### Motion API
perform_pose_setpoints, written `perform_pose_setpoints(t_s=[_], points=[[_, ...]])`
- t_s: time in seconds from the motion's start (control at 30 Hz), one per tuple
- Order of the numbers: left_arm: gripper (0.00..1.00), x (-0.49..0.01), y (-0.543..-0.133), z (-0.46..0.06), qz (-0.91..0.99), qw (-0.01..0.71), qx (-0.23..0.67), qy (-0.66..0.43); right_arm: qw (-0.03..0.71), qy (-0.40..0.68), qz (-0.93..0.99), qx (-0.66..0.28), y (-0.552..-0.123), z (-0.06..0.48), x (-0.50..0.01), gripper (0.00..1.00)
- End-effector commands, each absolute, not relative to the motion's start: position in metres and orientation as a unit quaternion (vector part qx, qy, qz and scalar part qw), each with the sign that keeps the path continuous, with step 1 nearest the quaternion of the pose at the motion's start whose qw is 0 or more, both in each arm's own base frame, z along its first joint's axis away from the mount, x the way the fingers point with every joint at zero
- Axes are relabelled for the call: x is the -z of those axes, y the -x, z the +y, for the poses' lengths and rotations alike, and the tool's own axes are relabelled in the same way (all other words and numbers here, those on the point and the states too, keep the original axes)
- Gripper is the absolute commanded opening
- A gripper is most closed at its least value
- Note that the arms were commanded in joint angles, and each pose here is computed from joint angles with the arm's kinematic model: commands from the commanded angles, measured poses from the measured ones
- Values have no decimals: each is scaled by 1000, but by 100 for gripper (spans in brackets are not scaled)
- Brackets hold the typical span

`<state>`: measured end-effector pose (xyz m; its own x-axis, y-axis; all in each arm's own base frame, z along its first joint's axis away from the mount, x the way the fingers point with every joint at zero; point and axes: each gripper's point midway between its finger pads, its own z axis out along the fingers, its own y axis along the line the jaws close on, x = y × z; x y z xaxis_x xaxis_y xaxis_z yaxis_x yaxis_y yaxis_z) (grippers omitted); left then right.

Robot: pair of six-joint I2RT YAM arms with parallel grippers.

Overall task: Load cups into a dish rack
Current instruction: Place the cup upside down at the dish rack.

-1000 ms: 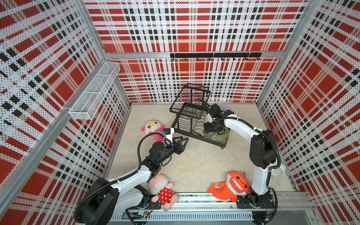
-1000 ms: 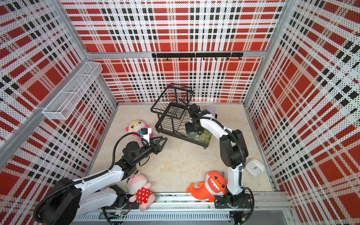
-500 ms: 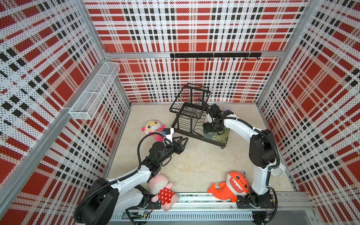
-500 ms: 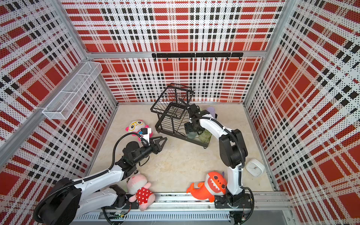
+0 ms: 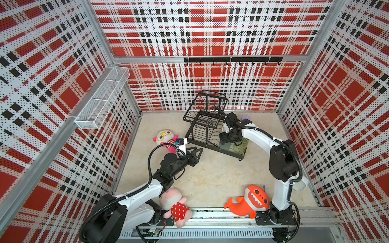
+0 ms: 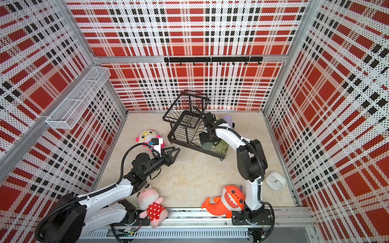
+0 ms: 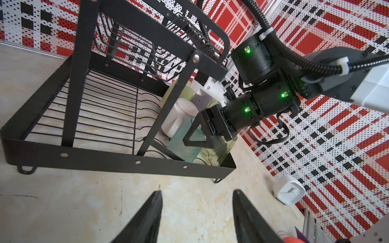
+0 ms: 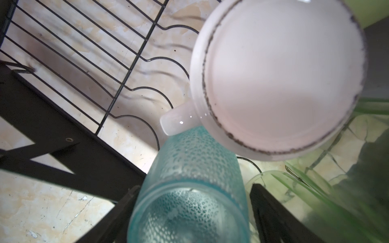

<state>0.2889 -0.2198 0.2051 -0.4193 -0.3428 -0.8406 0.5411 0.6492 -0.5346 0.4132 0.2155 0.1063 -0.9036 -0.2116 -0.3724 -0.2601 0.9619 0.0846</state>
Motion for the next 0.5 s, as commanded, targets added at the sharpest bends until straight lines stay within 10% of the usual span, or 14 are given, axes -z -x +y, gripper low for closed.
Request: perform_pose_setpoints(t_s=[0.0,0.47], points=[[57,-212,-292,-210,730,556,393,-62,205,123,969,-71,-412,219,-130,90],[63,-231,-306,-164,733,616,289,-5,287,112,946,-103,-394,212,-193,90]])
